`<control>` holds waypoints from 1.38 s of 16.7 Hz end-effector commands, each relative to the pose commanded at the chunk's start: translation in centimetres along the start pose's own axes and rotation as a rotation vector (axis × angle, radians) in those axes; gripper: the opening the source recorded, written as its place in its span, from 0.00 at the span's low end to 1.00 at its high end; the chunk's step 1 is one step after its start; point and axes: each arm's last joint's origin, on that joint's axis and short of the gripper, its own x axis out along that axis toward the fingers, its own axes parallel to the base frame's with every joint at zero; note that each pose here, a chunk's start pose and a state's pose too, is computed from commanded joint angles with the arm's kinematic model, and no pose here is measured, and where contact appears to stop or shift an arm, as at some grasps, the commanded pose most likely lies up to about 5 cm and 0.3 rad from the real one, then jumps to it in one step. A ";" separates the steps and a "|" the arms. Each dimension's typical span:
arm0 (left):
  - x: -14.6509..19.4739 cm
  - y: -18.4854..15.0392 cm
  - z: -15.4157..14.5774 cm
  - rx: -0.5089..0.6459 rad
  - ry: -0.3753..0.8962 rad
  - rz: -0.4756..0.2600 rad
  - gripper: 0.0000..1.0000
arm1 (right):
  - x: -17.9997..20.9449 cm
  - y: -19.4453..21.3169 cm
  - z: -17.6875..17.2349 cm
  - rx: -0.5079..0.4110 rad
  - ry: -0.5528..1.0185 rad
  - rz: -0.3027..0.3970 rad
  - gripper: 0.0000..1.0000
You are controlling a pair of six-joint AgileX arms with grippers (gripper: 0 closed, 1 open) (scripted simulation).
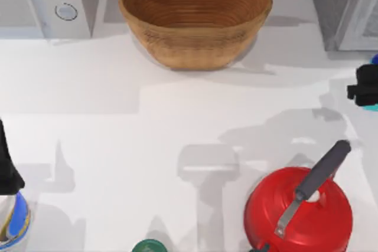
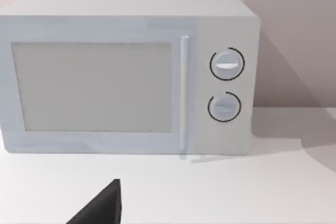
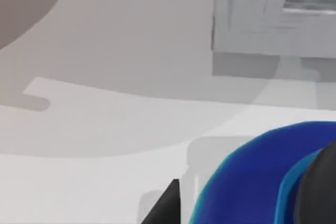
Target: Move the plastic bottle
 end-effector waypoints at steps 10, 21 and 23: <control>0.0 0.0 0.0 0.000 0.000 0.000 1.00 | -1.0 -1.8 -1.4 0.076 0.011 -0.082 0.00; 0.0 0.0 0.0 0.000 0.000 0.000 1.00 | 4.2 -2.1 -3.6 0.080 0.018 -0.087 0.00; 0.0 0.0 0.0 0.000 0.000 0.000 1.00 | 4.2 -2.1 -3.6 0.080 0.018 -0.087 0.00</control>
